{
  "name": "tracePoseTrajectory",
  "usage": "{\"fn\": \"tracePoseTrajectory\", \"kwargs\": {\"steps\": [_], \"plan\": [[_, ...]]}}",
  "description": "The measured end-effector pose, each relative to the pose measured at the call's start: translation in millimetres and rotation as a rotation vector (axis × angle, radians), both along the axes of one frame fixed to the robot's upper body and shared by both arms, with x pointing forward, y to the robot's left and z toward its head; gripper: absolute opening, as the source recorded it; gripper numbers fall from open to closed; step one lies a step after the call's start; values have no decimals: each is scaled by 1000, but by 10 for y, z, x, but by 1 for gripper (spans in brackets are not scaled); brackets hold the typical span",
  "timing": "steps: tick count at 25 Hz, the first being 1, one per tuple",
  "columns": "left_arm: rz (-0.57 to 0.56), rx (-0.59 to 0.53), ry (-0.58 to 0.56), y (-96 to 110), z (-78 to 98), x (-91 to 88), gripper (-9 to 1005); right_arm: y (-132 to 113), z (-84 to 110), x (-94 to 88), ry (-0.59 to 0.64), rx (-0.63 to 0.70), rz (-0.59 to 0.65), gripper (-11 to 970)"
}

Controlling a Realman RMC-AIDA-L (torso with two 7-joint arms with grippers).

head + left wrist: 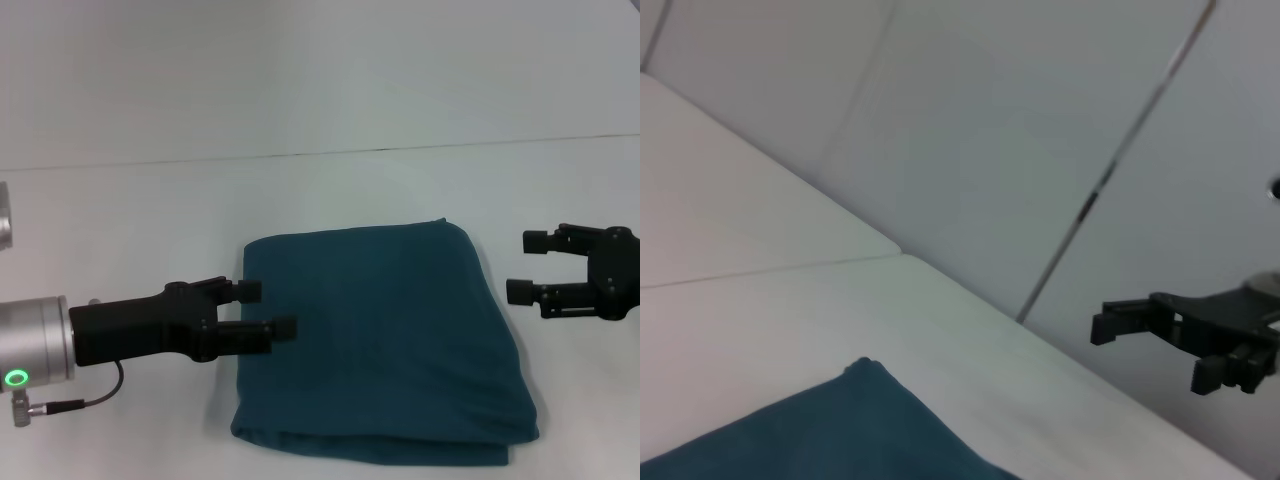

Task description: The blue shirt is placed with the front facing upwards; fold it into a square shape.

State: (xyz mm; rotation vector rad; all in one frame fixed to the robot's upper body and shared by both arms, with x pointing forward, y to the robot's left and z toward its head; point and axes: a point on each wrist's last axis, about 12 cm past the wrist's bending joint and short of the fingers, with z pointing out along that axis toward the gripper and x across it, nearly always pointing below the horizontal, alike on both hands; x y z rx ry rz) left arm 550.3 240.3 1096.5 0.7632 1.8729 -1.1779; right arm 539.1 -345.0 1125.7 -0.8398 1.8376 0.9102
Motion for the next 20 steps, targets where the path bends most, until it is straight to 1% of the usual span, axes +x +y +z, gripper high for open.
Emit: {"fn": "tracePoseTrajectory", "kwargs": {"steps": [5,10,20], "plan": [[-14,11,-21,20,3,-23,921,63,-24,0,16,-31,31,946],[-23,4,-21,34,-8,-62,921,130,-77,0,31,-37,35,946],[-24,-7,-18,69,-13,-98,921,97,-72,-9,56,-39,29,947]]}}
